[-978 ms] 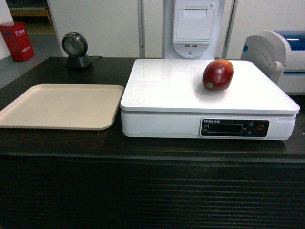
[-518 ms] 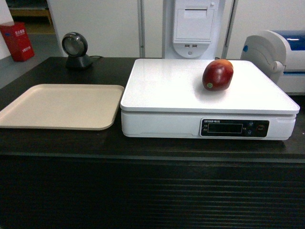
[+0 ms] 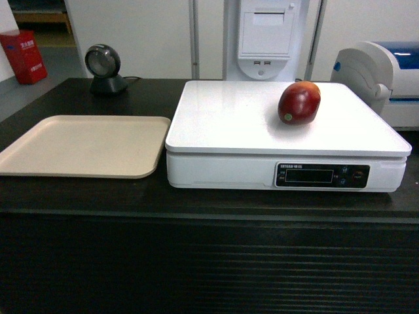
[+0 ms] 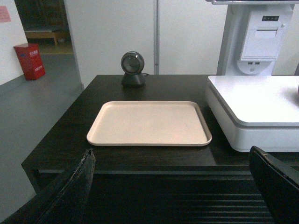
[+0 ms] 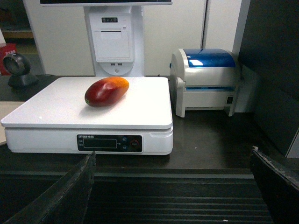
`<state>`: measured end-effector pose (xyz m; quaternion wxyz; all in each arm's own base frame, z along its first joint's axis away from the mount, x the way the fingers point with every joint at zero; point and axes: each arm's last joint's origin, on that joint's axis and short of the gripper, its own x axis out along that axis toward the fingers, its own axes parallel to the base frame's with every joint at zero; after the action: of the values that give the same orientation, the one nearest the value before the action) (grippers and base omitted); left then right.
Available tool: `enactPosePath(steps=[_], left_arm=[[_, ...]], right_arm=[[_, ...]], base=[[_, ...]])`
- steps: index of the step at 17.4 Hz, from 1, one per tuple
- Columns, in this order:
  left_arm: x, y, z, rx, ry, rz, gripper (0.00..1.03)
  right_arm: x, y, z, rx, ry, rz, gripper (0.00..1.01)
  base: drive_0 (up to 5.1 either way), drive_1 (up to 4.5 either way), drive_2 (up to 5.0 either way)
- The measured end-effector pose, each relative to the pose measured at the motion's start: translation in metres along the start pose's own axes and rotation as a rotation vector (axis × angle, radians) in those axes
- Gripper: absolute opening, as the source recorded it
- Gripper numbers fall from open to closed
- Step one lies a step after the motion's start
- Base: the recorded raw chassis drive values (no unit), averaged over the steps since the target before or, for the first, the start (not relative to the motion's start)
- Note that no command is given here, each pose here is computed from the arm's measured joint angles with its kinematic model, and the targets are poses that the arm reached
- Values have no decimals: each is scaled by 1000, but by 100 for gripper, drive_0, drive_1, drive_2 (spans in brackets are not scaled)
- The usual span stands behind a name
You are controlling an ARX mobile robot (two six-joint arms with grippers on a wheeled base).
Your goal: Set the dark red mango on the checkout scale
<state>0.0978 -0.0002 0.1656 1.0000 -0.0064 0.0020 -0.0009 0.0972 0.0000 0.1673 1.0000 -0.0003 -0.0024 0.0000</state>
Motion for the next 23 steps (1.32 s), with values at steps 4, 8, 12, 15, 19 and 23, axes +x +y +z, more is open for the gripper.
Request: enactPosePath(steps=[4,8,12,15,19,23], left_arm=[[0,0,0,0,0,0,98],[0,0,0,0,0,0,98],[0,0,0,0,0,0,98],[0,0,0,0,-3,0,98],[0,0,0,0,0,-1,98],[0,0,0,2,-1,0,98]], right_arm=[[0,0,0,0,0,0,98],[0,0,0,0,0,0,98],[0,0,0,0,0,0,98],[0,0,0,0,-2,0,98],[0,0,0,0,1,-1,98],[0,0,0,0,0,0,98]], base=[[0,0,0],[0,0,0],[0,0,0],[0,0,0],[0,0,0],[0,0,0]])
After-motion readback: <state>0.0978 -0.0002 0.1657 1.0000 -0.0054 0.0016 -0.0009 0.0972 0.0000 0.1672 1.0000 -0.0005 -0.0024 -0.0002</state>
